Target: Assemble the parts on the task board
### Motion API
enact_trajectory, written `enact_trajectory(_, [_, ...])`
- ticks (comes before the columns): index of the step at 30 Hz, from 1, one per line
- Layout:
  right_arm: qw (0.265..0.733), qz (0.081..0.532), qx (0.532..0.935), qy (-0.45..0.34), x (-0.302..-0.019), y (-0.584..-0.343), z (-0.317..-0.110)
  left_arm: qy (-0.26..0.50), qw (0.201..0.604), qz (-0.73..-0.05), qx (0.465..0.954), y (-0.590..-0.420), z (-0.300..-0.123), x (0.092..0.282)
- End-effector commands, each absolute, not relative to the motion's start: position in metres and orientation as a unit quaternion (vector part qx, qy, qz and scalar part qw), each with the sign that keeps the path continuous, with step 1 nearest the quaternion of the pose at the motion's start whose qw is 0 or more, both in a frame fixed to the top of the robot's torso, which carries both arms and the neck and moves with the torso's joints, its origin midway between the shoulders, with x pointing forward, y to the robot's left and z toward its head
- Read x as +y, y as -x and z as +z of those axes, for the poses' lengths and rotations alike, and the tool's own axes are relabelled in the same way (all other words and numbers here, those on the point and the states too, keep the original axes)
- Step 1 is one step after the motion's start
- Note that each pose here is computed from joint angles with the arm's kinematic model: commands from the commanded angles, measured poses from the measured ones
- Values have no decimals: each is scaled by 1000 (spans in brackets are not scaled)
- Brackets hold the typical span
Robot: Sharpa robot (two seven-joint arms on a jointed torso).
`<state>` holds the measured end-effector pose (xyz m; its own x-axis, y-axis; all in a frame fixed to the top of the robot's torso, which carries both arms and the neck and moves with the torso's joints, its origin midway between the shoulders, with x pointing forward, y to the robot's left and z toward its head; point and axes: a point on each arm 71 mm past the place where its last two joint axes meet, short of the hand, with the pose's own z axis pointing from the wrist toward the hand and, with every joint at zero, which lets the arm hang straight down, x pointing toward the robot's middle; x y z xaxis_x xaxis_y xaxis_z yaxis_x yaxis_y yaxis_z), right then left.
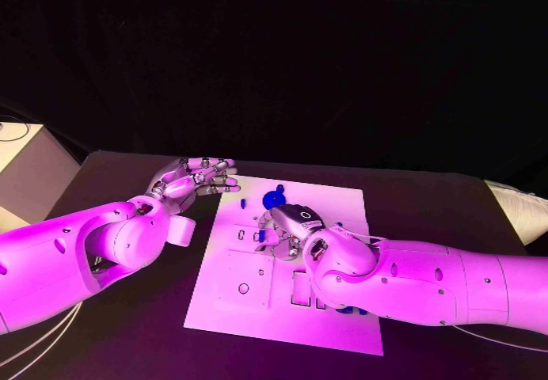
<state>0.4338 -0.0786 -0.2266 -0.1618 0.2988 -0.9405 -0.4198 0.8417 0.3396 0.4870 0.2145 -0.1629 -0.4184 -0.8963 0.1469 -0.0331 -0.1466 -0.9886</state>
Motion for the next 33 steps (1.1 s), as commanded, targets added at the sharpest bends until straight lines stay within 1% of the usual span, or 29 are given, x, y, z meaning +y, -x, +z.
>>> enact_trajectory(1, [651, 301, 695, 36, -78, -430, -223, 410, 337, -633, 564, -487, -163, 213])
enact_trajectory(5, [650, 319, 690, 28, -82, -424, -218, 405, 341, -620, 579, -487, -165, 214])
enact_trajectory(8, [647, 331, 687, 23, -86, -421, -213, 400, 346, -602, 599, -487, -168, 215])
enact_trajectory(9, [645, 339, 685, 20, -89, -420, -210, 395, 350, -587, 614, -487, -170, 216])
enact_trajectory(14, [633, 379, 675, 19, -102, -419, -192, 381, 363, -538, 659, -488, -176, 218])
enact_trajectory(18, [623, 398, 674, 3, -119, -426, -177, 362, 359, -497, 702, -489, -179, 219])
enact_trajectory(22, [615, 400, 678, -34, -142, -438, -160, 316, 346, -452, 759, -490, -179, 214])
enact_trajectory(26, [613, 394, 681, -75, -166, -451, -146, 250, 348, -395, 813, -493, -175, 205])
enact_trajectory(29, [614, 386, 681, -99, -180, -460, -139, 213, 351, -355, 840, -498, -173, 199])
enact_trajectory(33, [618, 370, 682, -124, -198, -473, -136, 168, 355, -296, 871, -506, -173, 189])
